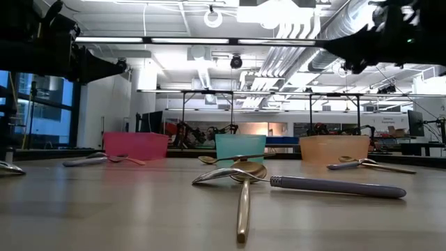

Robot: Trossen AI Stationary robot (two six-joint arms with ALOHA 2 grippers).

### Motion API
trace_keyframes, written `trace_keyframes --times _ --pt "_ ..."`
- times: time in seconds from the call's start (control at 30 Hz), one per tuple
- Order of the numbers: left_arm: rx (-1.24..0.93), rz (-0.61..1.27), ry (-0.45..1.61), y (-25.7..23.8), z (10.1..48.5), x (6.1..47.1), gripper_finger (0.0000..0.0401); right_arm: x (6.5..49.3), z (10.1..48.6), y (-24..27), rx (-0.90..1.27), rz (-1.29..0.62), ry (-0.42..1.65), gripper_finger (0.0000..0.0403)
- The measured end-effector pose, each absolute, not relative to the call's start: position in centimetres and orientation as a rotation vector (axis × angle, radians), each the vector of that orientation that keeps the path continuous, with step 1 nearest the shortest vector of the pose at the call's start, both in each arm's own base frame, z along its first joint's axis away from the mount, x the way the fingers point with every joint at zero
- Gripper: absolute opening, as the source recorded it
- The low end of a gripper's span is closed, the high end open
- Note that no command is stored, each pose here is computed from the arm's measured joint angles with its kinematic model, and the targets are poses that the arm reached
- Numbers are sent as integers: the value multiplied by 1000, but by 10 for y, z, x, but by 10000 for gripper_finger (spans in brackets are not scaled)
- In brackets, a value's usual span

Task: Sort silverware by color (type)
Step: Put the gold spoon into the orange bin

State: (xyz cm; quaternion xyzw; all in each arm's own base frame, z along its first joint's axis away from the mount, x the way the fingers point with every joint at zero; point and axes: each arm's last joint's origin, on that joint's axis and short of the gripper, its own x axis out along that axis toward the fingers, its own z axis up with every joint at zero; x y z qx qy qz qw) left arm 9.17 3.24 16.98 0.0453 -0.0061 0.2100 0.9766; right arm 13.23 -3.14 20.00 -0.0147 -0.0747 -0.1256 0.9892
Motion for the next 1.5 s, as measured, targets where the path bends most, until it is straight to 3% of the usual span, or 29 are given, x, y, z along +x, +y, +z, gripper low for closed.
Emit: trace_keyframes --times 0.27,0.77,0.87,1.17,1.5 --pt "91 423 -12 32 170 92 0 186 198 -45 94 -308 59 1" --pt "91 423 -12 32 170 92 0 294 172 -51 76 -334 434 2" --pt "91 424 -13 32 170 92 0 317 170 -53 82 -346 531 21" --pt "91 423 -12 32 170 92 0 374 165 -66 170 -427 854 126" --pt "91 423 -12 32 170 92 0 408 156 -71 209 -371 995 139"
